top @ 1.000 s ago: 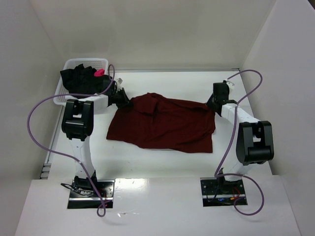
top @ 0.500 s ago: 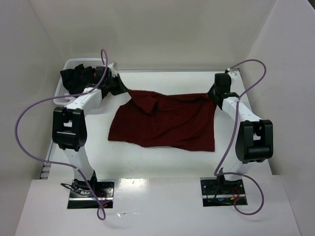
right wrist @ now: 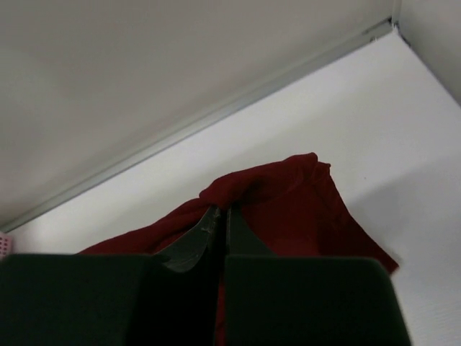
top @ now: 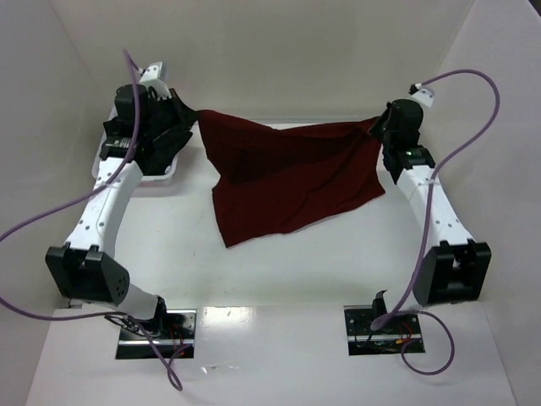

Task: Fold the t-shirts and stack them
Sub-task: Flatten out the tshirt

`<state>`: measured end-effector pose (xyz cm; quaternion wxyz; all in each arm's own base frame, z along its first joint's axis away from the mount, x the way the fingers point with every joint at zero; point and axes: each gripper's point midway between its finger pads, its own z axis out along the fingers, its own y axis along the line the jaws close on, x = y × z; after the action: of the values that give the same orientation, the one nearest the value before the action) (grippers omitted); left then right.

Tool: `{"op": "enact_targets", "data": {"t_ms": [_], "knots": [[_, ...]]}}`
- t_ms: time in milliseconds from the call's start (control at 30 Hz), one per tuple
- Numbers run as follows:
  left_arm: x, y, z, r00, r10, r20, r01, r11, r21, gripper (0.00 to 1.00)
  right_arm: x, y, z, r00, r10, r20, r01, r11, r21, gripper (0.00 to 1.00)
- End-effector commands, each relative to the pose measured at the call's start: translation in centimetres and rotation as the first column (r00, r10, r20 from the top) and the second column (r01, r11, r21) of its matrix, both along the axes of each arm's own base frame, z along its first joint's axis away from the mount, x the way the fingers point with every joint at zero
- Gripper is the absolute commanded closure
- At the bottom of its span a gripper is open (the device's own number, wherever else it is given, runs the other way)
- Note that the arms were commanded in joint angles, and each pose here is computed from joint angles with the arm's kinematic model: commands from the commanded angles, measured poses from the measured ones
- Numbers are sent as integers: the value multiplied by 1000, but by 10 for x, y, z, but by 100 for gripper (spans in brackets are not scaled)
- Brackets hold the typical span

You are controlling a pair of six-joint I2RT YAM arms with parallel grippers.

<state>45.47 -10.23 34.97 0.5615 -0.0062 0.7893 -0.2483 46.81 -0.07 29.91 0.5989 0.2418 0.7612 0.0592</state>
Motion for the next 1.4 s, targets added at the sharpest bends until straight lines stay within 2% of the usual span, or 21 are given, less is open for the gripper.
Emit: {"op": "enact_targets", "data": {"t_ms": [0,33,100,133,233,300,333,500,567,633,667,767,867,900,967,1000,1067,1100,1167,1200,1367], "knots": [[-35,10,63,988,13,151,-17,999,28,100,-39,-8,85,982,-6,190,11,999,-30,100],[-52,13,79,981,25,195,-31,999,25,100,-48,-8,84,983,-6,186,11,999,-30,100],[-70,18,85,975,42,217,-50,998,34,100,-79,-10,107,971,-4,239,12,999,-36,100],[-92,21,106,962,53,268,-63,998,28,100,-89,-10,115,967,-4,254,13,999,-35,100],[-126,33,137,936,89,342,-114,992,54,100,-127,-6,142,946,13,325,-3,1000,-30,100],[-143,39,151,927,112,358,-145,987,68,100,-144,-4,155,932,20,363,-11,1000,-28,100],[-160,42,175,905,122,408,-157,986,55,100,-162,-1,169,918,33,394,-25,999,-26,100],[-206,42,232,848,113,517,-152,988,34,100,-218,-3,223,856,37,515,-33,999,-17,100],[-219,41,249,829,105,549,-147,989,33,100,-229,-2,232,855,49,517,-45,999,-20,100],[-244,45,282,777,117,619,-162,987,17,100,-245,-1,256,824,49,564,-59,998,-1,100],[-244,48,285,774,124,621,-175,984,21,100,-253,0,265,812,55,582,-73,997,9,100],[-235,49,296,766,137,628,-190,982,18,100,-255,2,283,806,42,591,-87,995,48,100],[-189,46,283,798,145,585,-200,979,31,100,-210,-4,250,872,-8,489,-24,998,59,100],[-158,43,267,830,142,540,-198,979,47,100,-190,-2,224,905,-9,425,-21,998,67,100],[-126,36,251,856,126,501,-176,983,53,100,-154,-1,183,944,-37,329,9,996,89,100],[-95,31,229,887,117,446,-161,985,62,100,-137,-3,147,966,-55,253,34,996,88,100],[-62,19,202,919,75,388,-112,991,74,100,-109,-1,101,987,-72,142,58,993,99,100],[-32,13,173,946,61,317,-90,993,80,100,-99,-3,71,993,-83,82,75,992,98,100],[-6,4,146,964,27,263,-52,995,90,100,-78,1,35,996,-79,28,75,992,105,100],[15,-3,118,979,1,205,-19,996,86,100,-73,3,10,996,-86,-17,88,989,121,100],[66,-23,35,997,-35,67,28,995,100,100,-42,-2,-53,984,-135,-113,150,980,134,100]]}}
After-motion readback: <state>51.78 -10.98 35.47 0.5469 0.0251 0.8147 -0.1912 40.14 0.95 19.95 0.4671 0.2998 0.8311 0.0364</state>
